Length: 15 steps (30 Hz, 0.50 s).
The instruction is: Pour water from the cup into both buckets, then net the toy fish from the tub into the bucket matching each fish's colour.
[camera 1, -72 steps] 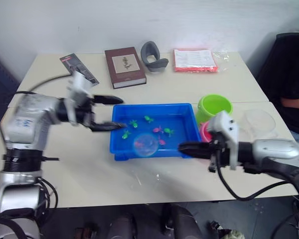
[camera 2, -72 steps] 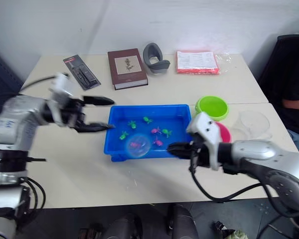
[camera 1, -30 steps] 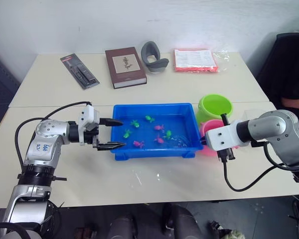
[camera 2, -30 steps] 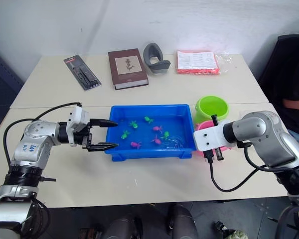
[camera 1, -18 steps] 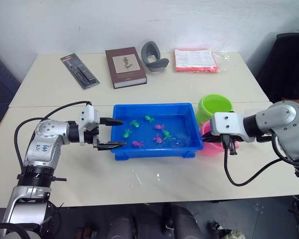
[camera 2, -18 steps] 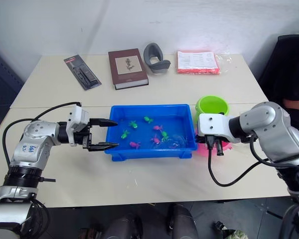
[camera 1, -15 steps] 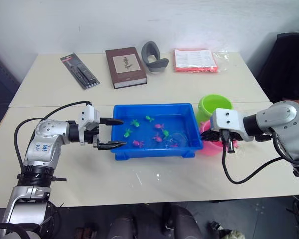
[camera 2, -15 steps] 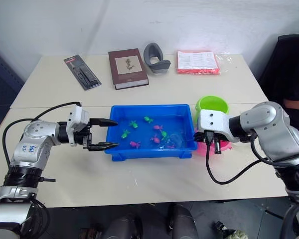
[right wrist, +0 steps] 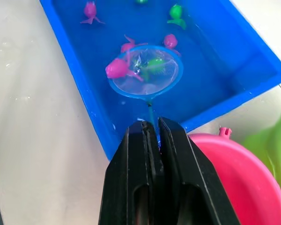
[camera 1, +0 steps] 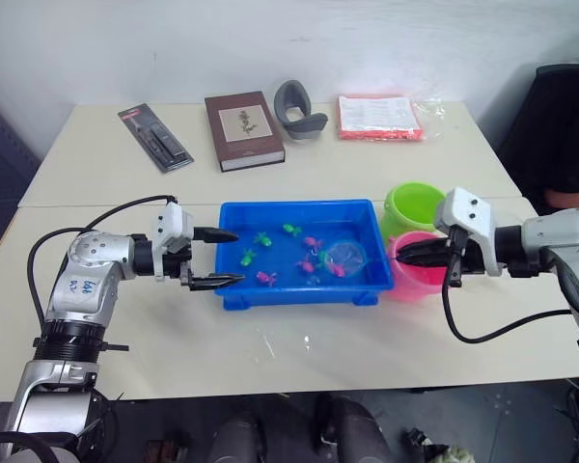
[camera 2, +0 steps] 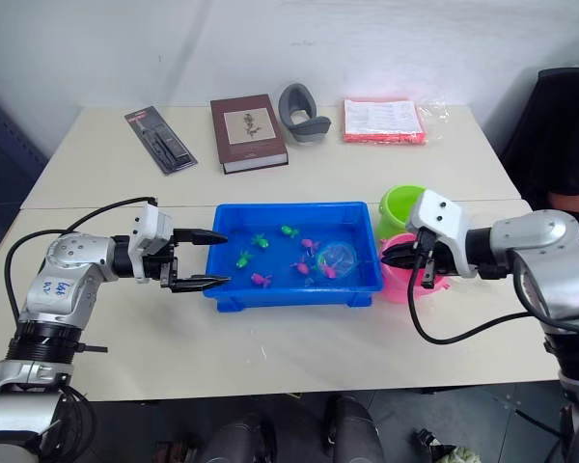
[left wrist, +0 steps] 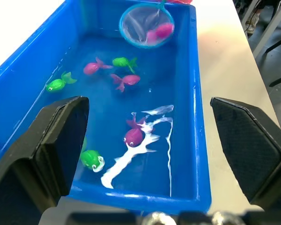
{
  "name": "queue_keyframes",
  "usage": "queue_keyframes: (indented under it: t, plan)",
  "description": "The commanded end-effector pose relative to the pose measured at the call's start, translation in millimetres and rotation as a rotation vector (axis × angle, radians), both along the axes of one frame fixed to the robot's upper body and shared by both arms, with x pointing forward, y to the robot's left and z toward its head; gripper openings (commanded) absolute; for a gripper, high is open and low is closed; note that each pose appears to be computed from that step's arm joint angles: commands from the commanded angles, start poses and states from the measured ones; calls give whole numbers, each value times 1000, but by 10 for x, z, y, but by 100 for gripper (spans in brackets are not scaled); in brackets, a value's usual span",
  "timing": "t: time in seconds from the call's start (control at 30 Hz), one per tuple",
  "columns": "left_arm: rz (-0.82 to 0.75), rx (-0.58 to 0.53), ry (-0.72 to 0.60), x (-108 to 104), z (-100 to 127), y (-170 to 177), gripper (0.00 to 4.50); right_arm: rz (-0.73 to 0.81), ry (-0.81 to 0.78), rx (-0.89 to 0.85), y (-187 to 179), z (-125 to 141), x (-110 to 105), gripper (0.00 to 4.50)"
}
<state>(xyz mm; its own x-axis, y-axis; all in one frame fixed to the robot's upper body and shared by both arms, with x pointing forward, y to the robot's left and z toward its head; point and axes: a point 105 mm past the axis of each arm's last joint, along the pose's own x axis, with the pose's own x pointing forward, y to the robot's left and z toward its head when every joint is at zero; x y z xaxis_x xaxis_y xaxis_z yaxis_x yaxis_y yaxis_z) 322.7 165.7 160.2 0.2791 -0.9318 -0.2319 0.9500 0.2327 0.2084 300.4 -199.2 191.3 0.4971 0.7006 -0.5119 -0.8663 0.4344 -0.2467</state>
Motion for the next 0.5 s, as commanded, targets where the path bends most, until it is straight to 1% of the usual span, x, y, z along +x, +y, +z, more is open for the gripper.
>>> queue_keyframes:
  t: [0.03, 0.1, 0.2, 0.27, 0.4, 0.5]
  plan:
    - [-54, -32, -25, -68, 113, -63, 446, -80, -90, 102, -118, 253, -123, 0]
    - [-71, -51, -25, -71, 141, -113, 446, -156, -129, 176, -207, 333, -244, 0]
    - [-87, -78, -26, -59, 173, -186, 446, -263, -190, 211, -365, 384, -424, 0]
    - [-100, -88, -23, -59, 176, -228, 446, -316, -211, 230, -427, 400, -493, 0]
    - [-135, -108, -16, -44, 163, -348, 446, -450, -311, 202, -622, 417, -652, 0]
    - [-158, -129, -15, -32, 169, -455, 446, -528, -352, 196, -690, 369, -757, 0]
